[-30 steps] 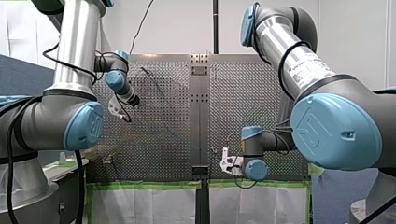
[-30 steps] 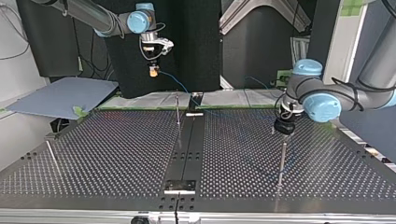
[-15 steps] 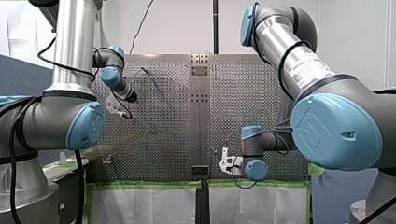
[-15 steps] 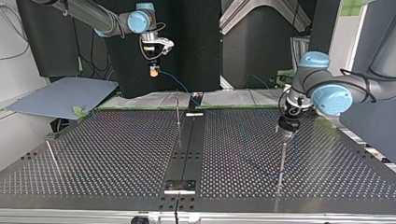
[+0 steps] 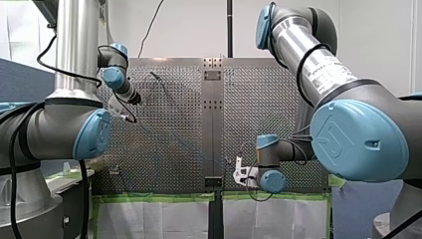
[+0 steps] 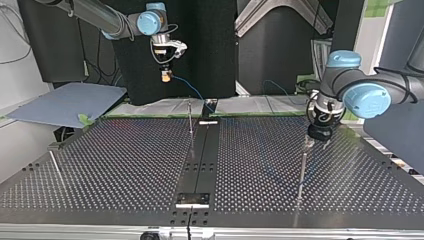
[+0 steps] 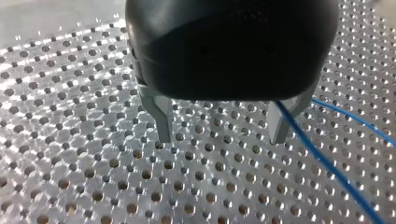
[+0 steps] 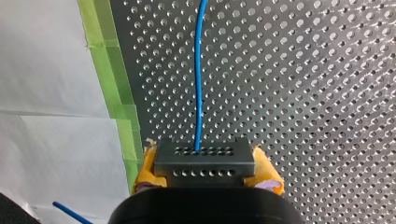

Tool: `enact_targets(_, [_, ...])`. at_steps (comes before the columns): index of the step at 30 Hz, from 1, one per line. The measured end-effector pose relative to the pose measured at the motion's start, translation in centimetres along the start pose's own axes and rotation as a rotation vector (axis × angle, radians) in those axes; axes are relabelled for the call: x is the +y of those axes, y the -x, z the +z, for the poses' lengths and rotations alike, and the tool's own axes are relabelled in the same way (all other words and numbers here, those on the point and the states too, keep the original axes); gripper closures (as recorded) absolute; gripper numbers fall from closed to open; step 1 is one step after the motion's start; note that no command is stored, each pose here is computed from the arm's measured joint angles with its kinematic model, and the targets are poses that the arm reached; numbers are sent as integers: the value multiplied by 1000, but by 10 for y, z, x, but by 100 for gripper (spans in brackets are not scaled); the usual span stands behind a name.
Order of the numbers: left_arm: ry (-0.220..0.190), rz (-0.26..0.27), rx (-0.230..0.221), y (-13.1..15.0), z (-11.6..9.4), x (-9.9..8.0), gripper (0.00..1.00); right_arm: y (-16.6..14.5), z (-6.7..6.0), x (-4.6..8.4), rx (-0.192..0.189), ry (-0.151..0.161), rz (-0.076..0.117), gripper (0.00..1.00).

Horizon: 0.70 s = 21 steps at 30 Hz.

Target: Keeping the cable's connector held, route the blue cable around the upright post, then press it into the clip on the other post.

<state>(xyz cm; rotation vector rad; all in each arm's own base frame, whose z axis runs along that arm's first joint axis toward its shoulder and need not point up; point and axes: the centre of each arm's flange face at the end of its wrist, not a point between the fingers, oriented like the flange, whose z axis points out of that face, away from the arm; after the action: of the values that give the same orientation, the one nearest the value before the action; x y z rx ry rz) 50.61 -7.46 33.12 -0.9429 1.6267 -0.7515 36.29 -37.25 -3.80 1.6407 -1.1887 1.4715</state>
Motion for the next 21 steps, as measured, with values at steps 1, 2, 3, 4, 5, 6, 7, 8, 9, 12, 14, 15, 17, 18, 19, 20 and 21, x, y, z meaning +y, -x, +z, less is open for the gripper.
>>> enact_targets(1, [-3, 3, 2, 0, -2, -2, 0, 0, 0, 0, 0, -1, 0, 100])
enact_targets(2, [-6, 4, 2, 0, -3, -4, 0, 0, 0, 0, 0, -1, 0, 100])
enact_targets(3, [-10, 6, 1, 1, -5, -6, 0, 0, 0, 0, 0, -2, 0, 100])
enact_targets(4, [-13, 9, -1, 1, -7, -8, 0, 0, 0, 0, -1, -2, 0, 100])
enact_targets(5, [-14, 11, -4, 2, -9, -10, 0, 0, 0, 0, 0, -2, 0, 100])
enact_targets(6, [-14, 13, -6, 2, -10, -11, 0, 0, 0, 0, 0, -2, 0, 100])
enact_targets(7, [-14, 18, -8, 3, -12, -13, 0, 0, 0, 0, 0, -3, 0, 100])
enact_targets(8, [-14, 22, -9, 3, -14, -15, 0, 0, 0, 0, 0, -3, 0, 100])
enact_targets(9, [-14, 26, -9, 4, -16, -16, 0, 0, 0, -1, 0, -3, 0, 100])
enact_targets(12, [-18, 41, -3, 3, -23, -23, 0, 0, 0, -1, 0, -4, 0, 100])
enact_targets(14, [-26, 49, 5, 1, -28, -28, 0, 0, 0, -1, 1, -4, 0, 100])
enact_targets(15, [-31, 53, 10, 0, -29, -30, 0, 0, 0, -1, 1, -5, 0, 100])
enact_targets(17, [-38, 60, 20, -3, -34, -35, 0, 0, 0, -1, 1, -5, 0, 100])
enact_targets(18, [-40, 64, 23, -3, -36, -37, 0, 0, 0, -1, 1, -4, 0, 100])
enact_targets(19, [-42, 70, 24, -4, -40, -40, 0, 0, 0, -1, 0, -4, 0, 100])
enact_targets(20, [-42, 75, 23, -4, -43, -42, 0, 0, 0, -1, 1, -4, 0, 100])
enact_targets(21, [-42, 80, 21, -4, -46, -45, 0, 0, 0, -1, 1, -4, 0, 100])
